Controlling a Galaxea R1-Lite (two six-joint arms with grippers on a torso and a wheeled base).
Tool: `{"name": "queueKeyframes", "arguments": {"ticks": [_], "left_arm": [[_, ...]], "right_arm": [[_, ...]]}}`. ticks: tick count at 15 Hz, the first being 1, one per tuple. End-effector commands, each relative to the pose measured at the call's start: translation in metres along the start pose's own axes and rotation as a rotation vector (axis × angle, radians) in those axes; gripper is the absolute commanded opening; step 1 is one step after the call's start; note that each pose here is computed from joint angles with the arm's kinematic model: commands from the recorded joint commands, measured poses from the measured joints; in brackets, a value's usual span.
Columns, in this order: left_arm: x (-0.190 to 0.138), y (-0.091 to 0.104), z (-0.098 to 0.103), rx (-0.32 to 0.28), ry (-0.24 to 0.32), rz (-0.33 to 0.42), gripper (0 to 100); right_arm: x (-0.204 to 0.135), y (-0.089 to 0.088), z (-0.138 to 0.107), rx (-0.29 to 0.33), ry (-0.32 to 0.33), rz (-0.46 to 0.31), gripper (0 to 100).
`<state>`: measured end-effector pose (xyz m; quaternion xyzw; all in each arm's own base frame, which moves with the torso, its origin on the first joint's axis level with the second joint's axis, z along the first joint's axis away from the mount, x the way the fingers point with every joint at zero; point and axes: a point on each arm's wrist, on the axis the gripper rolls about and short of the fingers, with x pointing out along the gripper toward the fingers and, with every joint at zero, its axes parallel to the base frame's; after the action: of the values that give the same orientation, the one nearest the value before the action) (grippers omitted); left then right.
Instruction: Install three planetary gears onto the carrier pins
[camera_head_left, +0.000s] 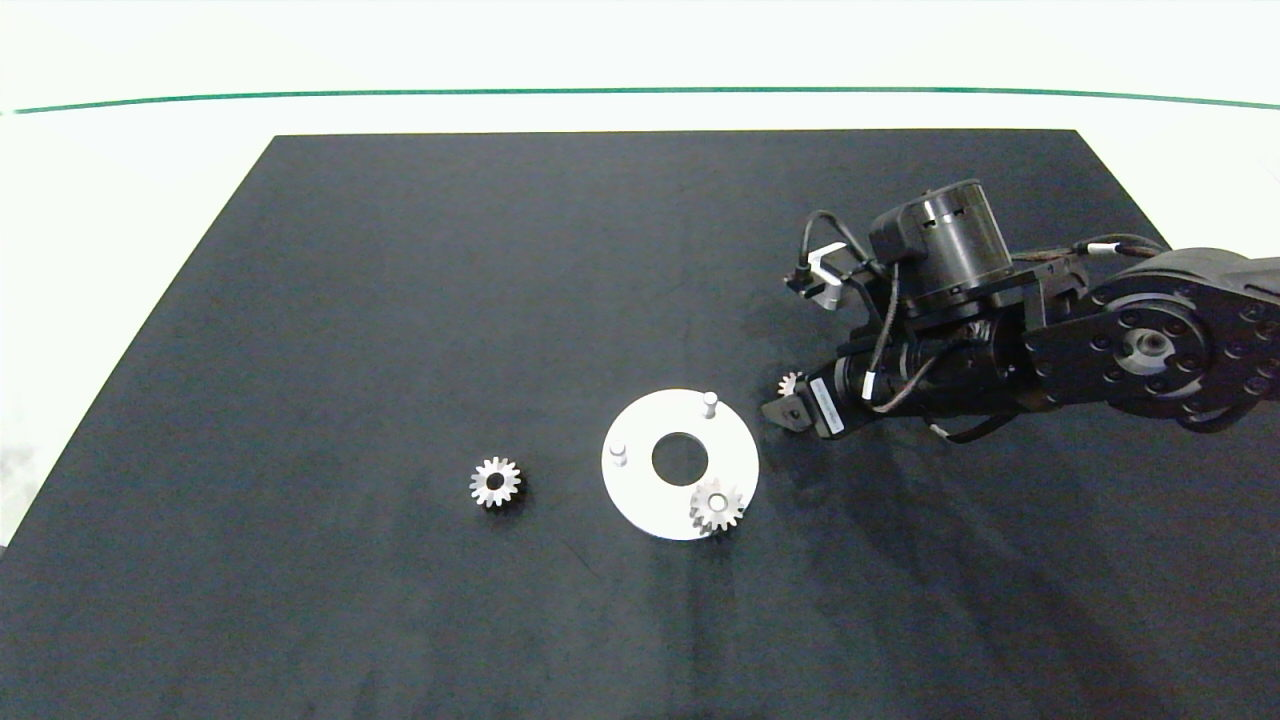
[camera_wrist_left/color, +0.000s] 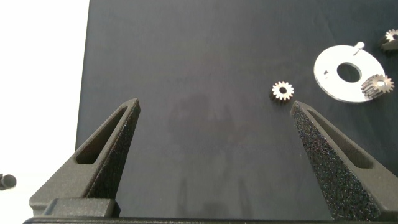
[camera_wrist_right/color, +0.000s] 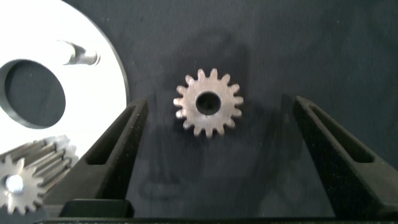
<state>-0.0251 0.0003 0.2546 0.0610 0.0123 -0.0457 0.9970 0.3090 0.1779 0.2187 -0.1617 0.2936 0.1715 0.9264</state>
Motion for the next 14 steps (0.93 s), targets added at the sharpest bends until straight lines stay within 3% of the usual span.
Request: {"name": "queueKeyframes", "arguments": {"ticks": [1,14], "left_arm": [[0.0007,0.0001,0.0006,0.000,0.003,-0.001,100],[0.0025,0.0001,0.0004,0.000,0.011,-0.002,100]], "right_arm": [[0.0106,0.0023,-0.0001,-0.002,-0.002,-0.002,89],[0.0116,0.0021,0.0001,0.000,-0.002,0.004,62]]}}
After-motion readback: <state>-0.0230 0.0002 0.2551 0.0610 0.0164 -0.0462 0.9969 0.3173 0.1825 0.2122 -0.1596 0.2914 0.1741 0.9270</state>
